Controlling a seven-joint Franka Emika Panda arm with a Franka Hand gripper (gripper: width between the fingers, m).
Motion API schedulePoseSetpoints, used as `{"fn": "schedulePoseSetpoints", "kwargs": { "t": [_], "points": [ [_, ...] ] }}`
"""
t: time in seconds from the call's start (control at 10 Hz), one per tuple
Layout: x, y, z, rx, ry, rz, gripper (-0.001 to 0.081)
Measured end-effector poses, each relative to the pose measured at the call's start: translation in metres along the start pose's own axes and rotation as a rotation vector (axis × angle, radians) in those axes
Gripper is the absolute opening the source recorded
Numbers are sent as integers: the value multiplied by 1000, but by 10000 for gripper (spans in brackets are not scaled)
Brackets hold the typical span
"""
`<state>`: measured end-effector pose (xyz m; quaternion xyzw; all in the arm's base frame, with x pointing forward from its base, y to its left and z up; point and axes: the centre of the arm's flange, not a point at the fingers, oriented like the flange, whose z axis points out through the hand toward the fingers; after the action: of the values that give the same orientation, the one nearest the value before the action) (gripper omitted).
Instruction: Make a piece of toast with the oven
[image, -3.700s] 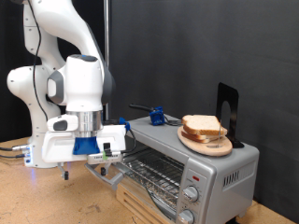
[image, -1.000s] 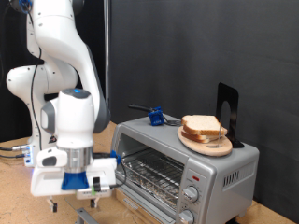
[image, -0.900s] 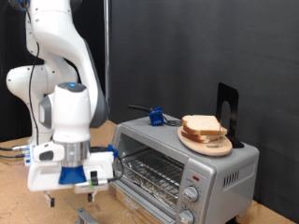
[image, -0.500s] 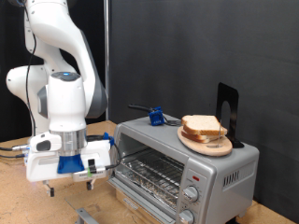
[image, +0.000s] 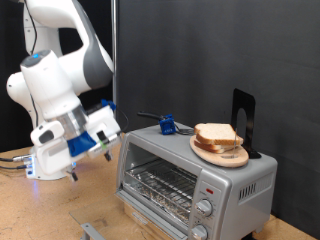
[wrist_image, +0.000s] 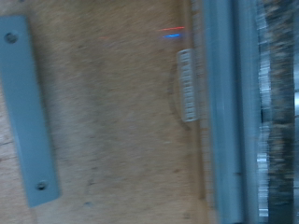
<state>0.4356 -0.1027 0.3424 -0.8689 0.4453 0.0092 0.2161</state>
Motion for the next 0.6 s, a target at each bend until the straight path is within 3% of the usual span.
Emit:
{"fn": "schedulePoseSetpoints", "kwargs": {
  "t": [0.3,0.6],
  "points": [
    [-20,-3,-48,67,-77,-18,810],
    [-39,0,-81,47,-46,-33,810]
  ]
}}
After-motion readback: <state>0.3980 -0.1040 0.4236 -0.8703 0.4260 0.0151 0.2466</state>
